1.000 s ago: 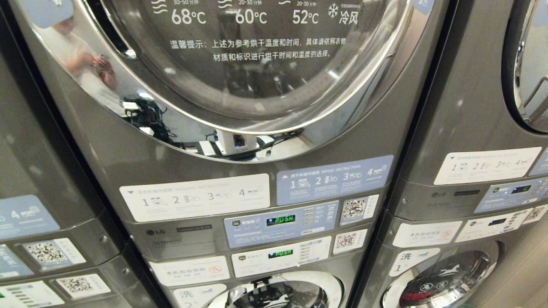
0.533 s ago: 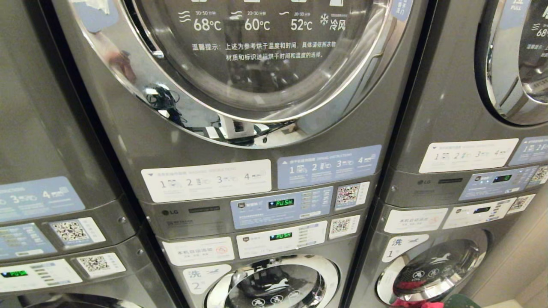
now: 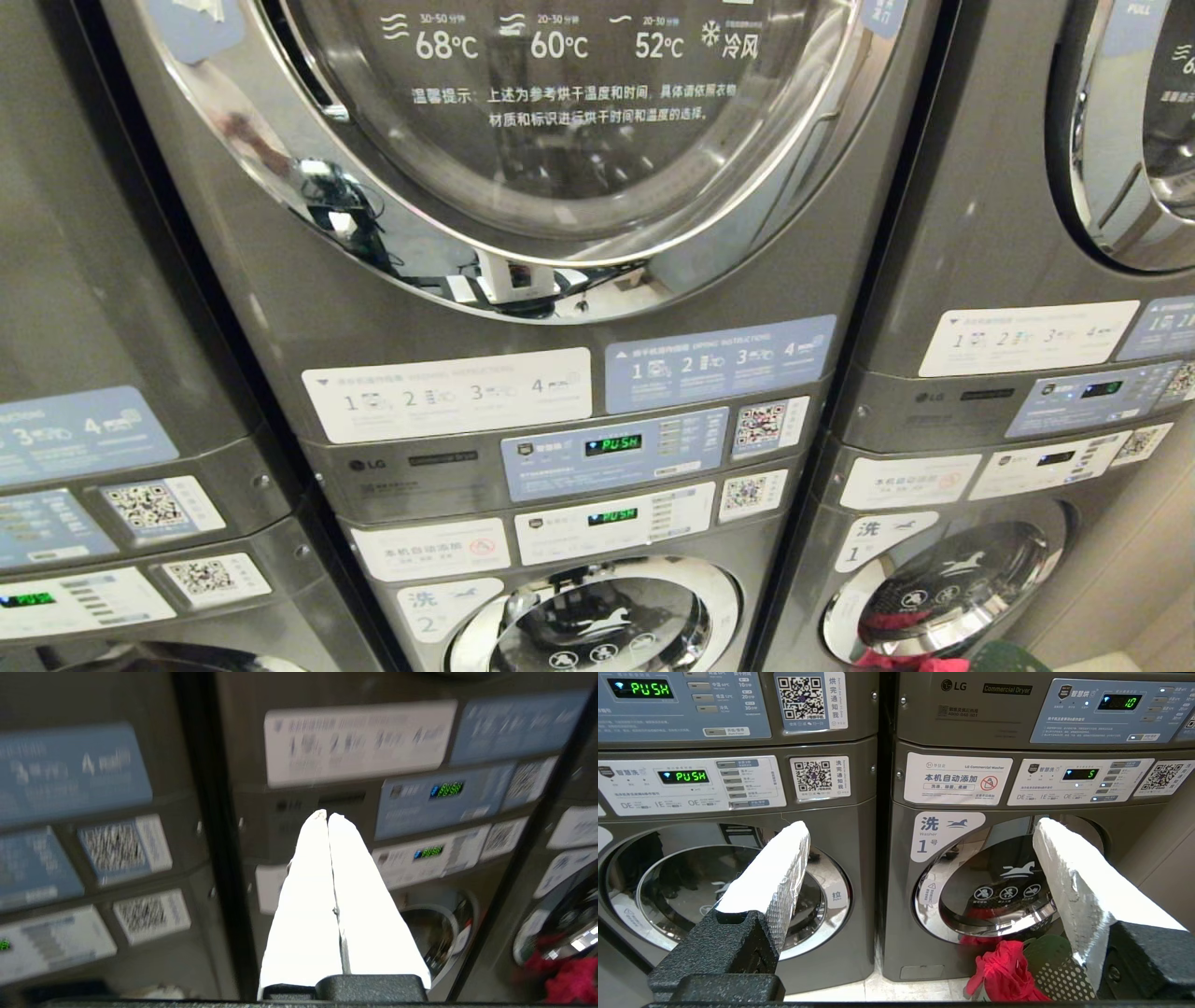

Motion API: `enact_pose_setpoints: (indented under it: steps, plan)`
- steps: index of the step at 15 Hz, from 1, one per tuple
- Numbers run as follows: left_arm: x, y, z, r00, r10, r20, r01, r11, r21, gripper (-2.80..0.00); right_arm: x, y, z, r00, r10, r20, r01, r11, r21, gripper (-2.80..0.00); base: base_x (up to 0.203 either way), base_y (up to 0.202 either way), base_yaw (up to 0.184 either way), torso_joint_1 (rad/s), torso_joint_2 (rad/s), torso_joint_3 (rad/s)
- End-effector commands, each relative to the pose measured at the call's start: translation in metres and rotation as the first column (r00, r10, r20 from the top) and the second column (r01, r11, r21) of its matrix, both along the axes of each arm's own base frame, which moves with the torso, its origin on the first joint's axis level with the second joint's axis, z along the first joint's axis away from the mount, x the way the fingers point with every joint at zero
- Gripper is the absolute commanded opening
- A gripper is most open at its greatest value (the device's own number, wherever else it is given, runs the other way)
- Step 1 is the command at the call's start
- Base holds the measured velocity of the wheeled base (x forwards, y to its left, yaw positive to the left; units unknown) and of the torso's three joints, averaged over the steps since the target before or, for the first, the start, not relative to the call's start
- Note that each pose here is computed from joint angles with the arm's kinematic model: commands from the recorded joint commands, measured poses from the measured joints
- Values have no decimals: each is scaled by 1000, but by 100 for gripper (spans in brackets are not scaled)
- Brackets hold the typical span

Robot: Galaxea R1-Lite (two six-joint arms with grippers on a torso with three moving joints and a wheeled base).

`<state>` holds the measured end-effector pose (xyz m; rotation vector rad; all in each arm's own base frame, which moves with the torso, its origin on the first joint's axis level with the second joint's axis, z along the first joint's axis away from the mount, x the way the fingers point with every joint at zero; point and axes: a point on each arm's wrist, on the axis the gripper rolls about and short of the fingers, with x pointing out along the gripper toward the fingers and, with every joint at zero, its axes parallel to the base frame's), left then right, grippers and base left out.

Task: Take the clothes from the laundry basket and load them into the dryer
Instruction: Open the dryer

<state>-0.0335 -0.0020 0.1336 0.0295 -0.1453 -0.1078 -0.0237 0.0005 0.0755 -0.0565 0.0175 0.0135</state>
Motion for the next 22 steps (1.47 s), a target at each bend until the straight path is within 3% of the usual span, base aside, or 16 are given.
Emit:
enact_pose_setpoints:
  steps: [1, 4, 6, 9, 11, 15, 22]
  plan:
    - [14, -1, 43, 999, -28, -38, 28, 1000, -12, -280, 0, 0, 0, 1000, 1, 1, -1, 1000, 3, 0, 0, 0, 0, 0, 0, 0]
    - [86, -3, 122, 989, -80, -128, 71, 994, -78, -280, 0, 0, 0, 1000, -1, 1, 1, 1000, 14, 0, 0, 0, 0, 0, 0, 0]
    - [144, -4, 154, 983, -106, -147, 90, 990, -111, -280, 0, 0, 0, 1000, -1, -1, 1, 1000, 14, 0, 0, 0, 0, 0, 0, 0]
    - [220, -6, 185, 987, -124, -106, 109, 985, -131, -280, 0, 0, 0, 1000, -2, 1, 2, 1000, 15, 0, 0, 0, 0, 0, 0, 0]
    - [253, -6, 202, 992, -123, -34, 118, 987, -110, -280, 0, 0, 0, 1000, -3, -1, 3, 1000, 15, 0, 0, 0, 0, 0, 0, 0]
    - [272, -7, 212, 992, -128, 9, 128, 987, -101, -280, 0, 0, 0, 1000, -3, -1, 3, 1000, 15, 0, 0, 0, 0, 0, 0, 0]
    - [274, -12, 215, 988, -151, 25, 152, 983, -101, -280, 0, 0, 0, 1000, -3, -1, 3, 1000, 23, 0, 0, 0, 0, 0, 0, 0]
